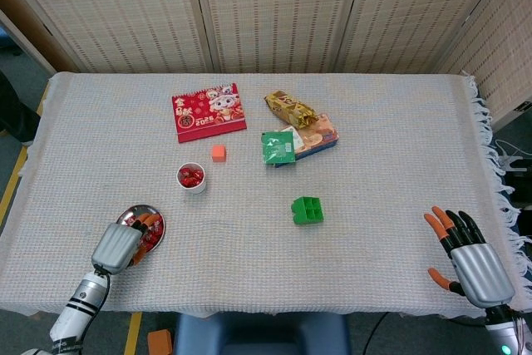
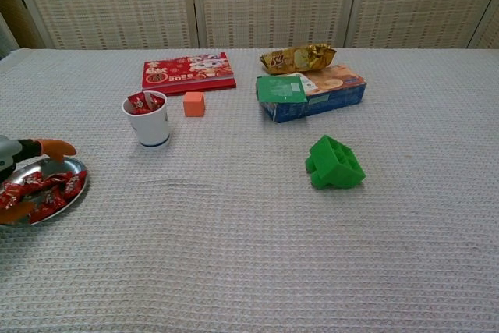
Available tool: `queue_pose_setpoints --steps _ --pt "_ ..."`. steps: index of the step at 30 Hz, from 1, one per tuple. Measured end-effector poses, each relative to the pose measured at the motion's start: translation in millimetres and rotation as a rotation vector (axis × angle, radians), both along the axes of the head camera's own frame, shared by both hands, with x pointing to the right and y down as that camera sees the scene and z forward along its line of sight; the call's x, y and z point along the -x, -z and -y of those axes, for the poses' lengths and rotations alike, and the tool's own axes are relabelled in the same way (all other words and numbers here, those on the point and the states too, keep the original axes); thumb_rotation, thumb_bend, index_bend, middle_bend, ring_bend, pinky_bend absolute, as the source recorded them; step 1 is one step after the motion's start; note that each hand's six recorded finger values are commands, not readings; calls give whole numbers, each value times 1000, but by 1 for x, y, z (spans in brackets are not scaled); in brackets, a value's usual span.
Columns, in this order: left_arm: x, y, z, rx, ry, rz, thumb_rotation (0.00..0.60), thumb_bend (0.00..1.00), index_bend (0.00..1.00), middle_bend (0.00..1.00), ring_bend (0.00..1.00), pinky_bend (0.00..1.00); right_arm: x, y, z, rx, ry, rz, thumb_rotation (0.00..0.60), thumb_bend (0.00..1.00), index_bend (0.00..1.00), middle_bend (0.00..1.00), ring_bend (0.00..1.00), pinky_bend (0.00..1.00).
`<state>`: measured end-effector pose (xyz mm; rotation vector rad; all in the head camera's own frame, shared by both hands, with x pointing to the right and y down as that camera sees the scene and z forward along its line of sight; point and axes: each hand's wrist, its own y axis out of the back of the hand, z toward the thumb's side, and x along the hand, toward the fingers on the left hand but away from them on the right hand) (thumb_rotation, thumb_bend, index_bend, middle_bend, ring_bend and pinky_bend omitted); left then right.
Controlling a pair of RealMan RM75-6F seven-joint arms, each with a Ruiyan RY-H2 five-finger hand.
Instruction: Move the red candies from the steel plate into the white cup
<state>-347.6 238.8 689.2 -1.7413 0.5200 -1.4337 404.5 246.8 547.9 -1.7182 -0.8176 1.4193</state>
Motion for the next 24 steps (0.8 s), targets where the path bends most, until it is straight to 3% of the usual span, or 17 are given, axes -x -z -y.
queue_pose_setpoints --steps 11,18,24 --pt "-7 -19 -2 -29 -84 82 600 372 255 286 770 1000 -2 2 0 -2 -4 8 600 125 0 0 0 0" --pt "-2 -24 0 -23 -86 115 600 373 305 343 770 1000 -2 2 1 -3 -8 5 600 125 0 0 0 0" --pt "-2 -28 1 -17 -95 129 600 371 367 441 770 1000 -2 1 1 1 -8 1 600 125 0 0 0 0"
